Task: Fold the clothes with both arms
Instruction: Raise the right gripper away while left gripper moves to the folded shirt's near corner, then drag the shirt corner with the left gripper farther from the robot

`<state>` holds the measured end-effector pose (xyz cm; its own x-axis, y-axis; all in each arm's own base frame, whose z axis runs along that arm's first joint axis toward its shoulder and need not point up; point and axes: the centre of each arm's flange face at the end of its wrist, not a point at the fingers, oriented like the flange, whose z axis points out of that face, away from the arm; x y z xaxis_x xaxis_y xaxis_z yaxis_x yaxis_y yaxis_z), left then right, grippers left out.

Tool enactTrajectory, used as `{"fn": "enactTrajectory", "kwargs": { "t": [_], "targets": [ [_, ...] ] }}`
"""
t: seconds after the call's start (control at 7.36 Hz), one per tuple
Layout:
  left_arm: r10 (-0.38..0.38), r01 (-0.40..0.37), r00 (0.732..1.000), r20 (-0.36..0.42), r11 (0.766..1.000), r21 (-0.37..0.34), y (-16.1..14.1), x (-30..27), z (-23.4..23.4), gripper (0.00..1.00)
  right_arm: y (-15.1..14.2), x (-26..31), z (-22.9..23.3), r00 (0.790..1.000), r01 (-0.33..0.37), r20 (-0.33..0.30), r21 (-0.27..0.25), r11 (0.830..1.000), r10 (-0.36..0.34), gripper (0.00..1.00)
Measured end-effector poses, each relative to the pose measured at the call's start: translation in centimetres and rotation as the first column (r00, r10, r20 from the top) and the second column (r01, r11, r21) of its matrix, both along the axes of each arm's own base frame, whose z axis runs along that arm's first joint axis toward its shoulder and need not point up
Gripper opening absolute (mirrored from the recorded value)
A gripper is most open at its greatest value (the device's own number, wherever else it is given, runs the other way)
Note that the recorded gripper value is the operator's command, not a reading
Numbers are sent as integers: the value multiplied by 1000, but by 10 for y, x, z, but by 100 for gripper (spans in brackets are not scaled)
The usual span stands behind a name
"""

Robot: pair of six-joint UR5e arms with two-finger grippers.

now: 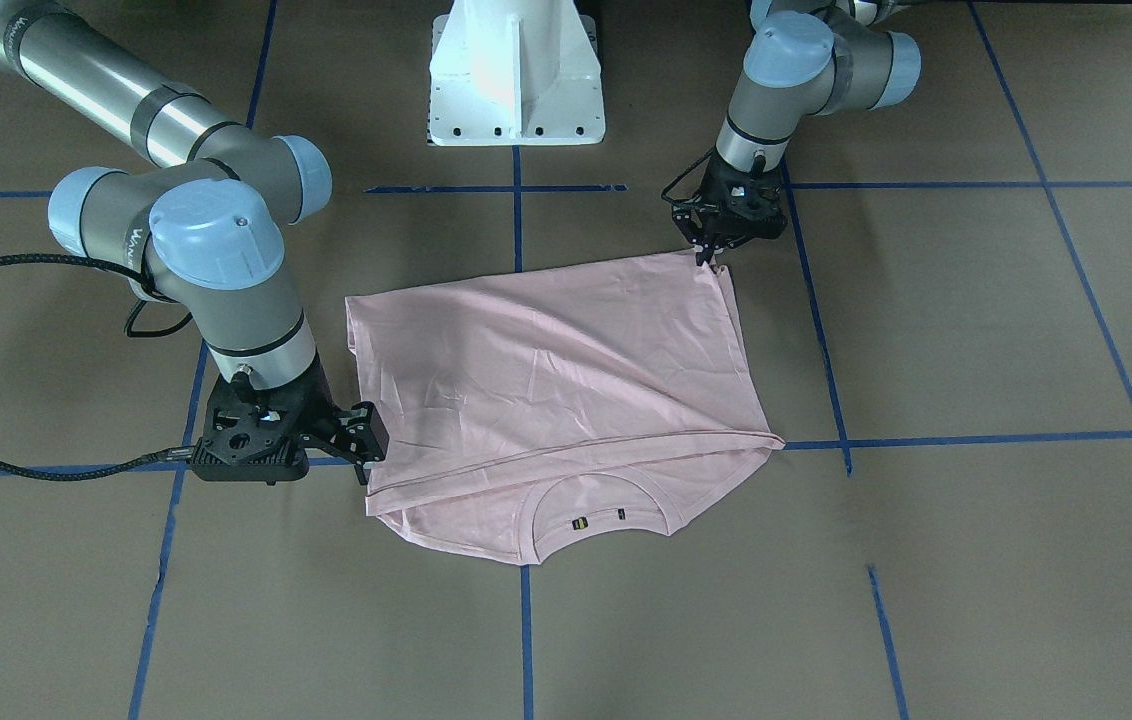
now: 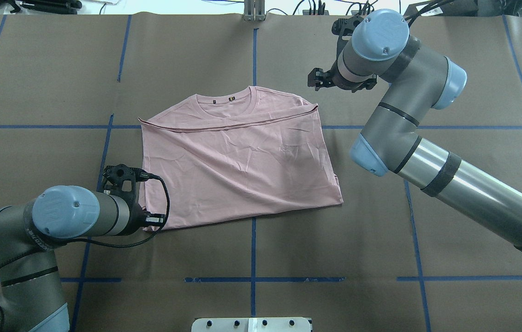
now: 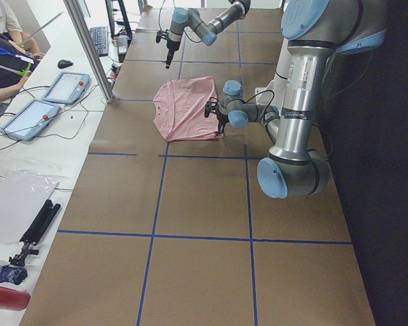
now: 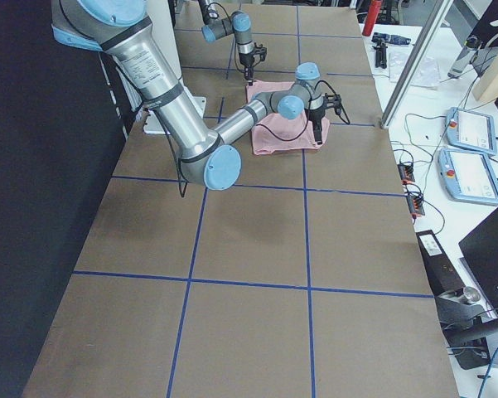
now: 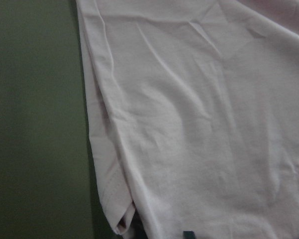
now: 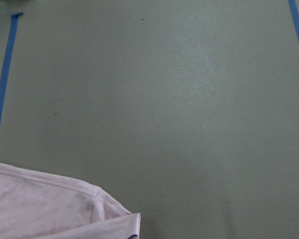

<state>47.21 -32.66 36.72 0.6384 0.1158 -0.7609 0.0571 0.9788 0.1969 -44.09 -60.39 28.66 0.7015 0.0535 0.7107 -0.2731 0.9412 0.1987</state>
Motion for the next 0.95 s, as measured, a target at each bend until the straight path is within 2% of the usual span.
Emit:
{"fn": "enactTrajectory", "kwargs": {
  "t": [0.27,0.41,0.54,0.68,0.95],
  "targets": [
    [19,-20,1000,19,999,38,-6,-8,5,0,-1,1,0,1000,-2,-1,0,1000,2,100],
    [26,-30,999,46,996,85,-20,-20,12,0,-2,3,1,1000,-4,-1,-1,1000,4,100],
    [15,-27,996,88,990,135,-50,-39,25,0,-3,4,1,1000,-5,-2,0,1000,5,100],
    [-10,-17,989,149,984,179,-94,-60,45,0,-5,6,1,1000,-7,-3,0,1000,7,100],
    [-69,8,969,239,970,244,-204,-78,63,0,-7,9,1,1000,-11,-4,-1,1000,11,100]
  ]
}}
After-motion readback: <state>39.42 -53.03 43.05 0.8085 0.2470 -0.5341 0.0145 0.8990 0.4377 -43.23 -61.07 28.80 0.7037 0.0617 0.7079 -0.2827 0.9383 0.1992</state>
